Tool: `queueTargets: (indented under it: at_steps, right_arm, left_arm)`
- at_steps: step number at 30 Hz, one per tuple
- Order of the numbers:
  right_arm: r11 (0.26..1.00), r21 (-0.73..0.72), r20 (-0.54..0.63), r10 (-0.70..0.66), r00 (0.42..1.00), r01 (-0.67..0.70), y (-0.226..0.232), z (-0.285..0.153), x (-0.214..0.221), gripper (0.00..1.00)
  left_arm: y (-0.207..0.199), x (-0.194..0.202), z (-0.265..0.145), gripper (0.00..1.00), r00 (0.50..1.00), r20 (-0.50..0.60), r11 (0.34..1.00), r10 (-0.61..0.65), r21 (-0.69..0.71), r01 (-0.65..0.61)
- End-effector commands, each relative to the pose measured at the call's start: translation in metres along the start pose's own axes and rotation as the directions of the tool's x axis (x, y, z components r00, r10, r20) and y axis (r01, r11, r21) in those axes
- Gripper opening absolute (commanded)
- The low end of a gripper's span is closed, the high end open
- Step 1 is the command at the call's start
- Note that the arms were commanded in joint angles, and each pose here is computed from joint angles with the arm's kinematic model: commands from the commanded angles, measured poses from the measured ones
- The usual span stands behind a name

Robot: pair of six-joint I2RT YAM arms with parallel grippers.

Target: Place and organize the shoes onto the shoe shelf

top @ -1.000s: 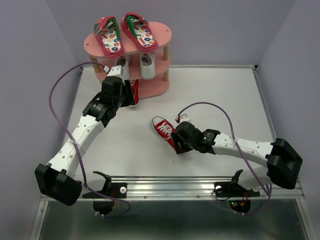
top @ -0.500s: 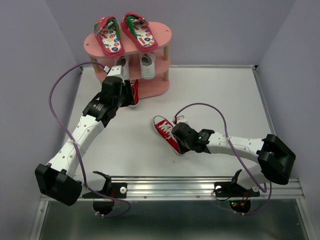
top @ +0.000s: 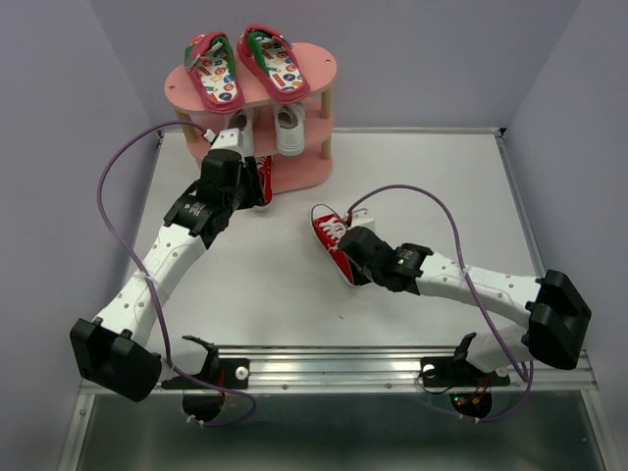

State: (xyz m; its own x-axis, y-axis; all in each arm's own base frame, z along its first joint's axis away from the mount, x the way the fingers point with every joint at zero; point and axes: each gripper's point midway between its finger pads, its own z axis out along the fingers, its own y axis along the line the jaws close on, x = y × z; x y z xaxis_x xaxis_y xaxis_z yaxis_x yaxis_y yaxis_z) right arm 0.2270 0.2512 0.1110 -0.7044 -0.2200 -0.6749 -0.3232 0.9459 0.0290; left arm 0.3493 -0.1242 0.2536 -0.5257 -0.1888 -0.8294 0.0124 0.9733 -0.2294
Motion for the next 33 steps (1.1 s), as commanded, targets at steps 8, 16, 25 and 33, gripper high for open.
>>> queueTargets:
  at_steps: [8,16,25,33]
  right_arm:
    - [0.996,0.008,0.26,0.088,0.962,-0.093,0.02,-0.026,-0.105,0.01]
    - [0.986,0.132,0.284,0.056,0.957,-0.097,0.036,0.011,-0.14,0.01]
    - [0.977,0.174,0.336,0.062,0.94,-0.127,0.05,0.054,-0.187,0.01]
    - [0.974,0.171,0.363,0.077,0.929,-0.148,0.06,0.097,-0.223,0.01]
  left_arm:
    - [-0.004,-0.04,-0.03,0.59,0.993,0.114,0.999,-0.034,0.011,0.032]
    - [-0.001,-0.064,-0.058,0.59,0.982,0.182,0.998,-0.056,0.007,0.056]
    - [0.006,-0.089,-0.1,0.59,0.954,0.288,0.997,-0.081,0.018,0.079]
    - [0.018,-0.09,-0.116,0.59,0.926,0.352,0.99,-0.136,0.012,0.141]
